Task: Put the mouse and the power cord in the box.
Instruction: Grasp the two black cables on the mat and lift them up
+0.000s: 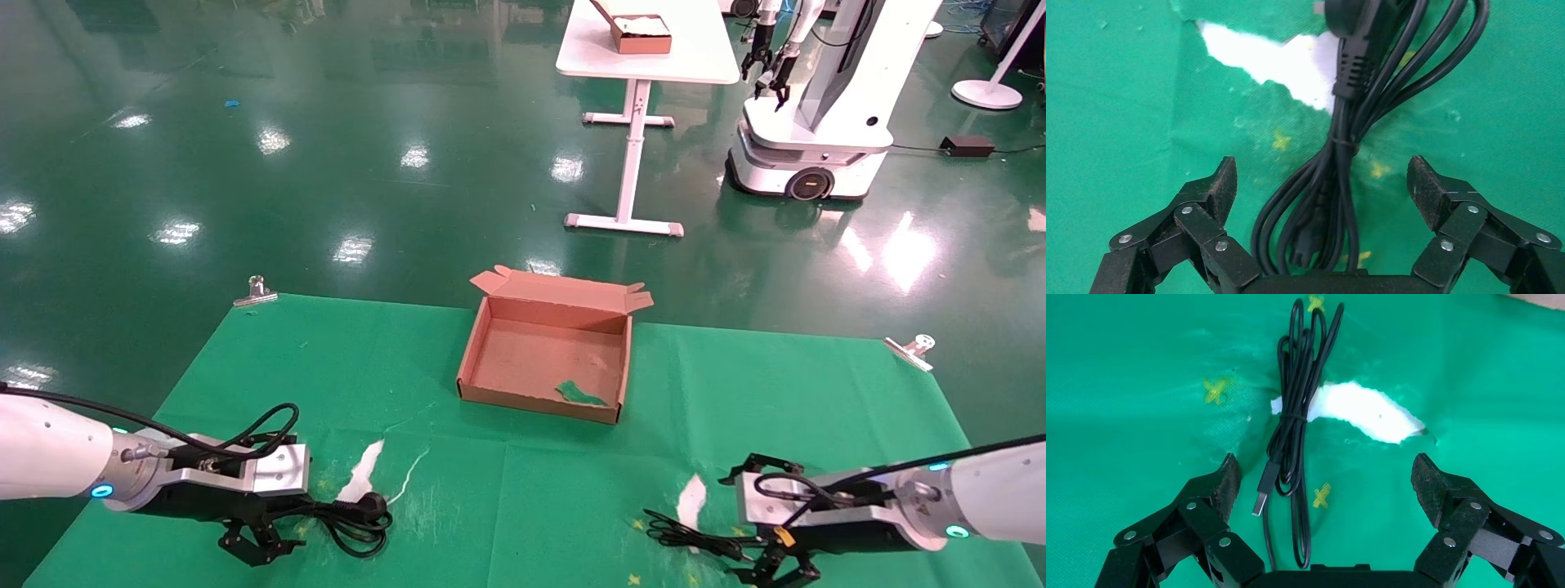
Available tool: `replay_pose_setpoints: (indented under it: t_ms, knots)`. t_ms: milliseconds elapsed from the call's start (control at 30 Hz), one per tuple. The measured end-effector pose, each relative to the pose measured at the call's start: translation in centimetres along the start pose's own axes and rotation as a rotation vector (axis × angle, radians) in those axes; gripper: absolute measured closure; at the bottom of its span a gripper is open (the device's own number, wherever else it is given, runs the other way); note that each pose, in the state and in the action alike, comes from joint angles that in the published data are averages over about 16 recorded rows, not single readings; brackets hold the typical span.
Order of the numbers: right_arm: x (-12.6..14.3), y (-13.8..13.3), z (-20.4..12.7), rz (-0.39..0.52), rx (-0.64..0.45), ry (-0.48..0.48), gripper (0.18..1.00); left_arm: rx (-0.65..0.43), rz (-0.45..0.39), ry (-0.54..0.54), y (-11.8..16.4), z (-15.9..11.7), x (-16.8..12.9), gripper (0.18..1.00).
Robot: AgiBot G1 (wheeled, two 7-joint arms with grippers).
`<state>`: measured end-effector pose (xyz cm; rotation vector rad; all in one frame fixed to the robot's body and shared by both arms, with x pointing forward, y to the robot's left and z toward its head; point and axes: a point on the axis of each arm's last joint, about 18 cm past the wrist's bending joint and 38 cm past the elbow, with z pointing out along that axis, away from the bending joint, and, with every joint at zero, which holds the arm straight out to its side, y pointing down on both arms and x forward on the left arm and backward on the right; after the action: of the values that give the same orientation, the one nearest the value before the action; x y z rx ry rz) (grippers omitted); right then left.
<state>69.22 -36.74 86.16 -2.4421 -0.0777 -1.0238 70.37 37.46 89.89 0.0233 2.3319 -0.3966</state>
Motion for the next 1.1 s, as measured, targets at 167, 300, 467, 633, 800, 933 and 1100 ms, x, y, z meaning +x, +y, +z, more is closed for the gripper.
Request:
replay_pose_setpoints:
  t_ms: [167,300,467,633,800,933,1100]
  knots:
    - [0.04,0.03,-0.01,-0.001,-0.002,0.001,0.179,-0.007,-0.008,0.0,0.44,-0.11,0.12,0.185]
    - [0.05,0.04,-0.03,-0.001,-0.003,0.001,0.186,-0.01,-0.005,0.005,0.59,-0.2,0.23,0.19]
    - [0.07,0.04,-0.03,-0.001,-0.004,0.001,0.207,-0.011,-0.005,0.008,0.7,-0.23,0.33,0.206]
    - [0.09,0.01,-0.04,-0.002,-0.003,0.002,0.247,-0.01,-0.004,0.007,0.64,-0.22,0.3,0.24]
    - [0.08,-0.01,-0.04,-0.002,-0.001,0.002,0.307,-0.009,-0.003,0.006,0.57,-0.21,0.24,0.302]
    - [0.07,-0.02,-0.04,-0.002,0.0,0.001,0.386,-0.008,-0.003,0.005,0.53,-0.2,0.21,0.372]
    - [0.05,-0.04,-0.04,-0.002,0.001,0.001,0.491,-0.007,-0.003,0.004,0.49,-0.19,0.18,0.473]
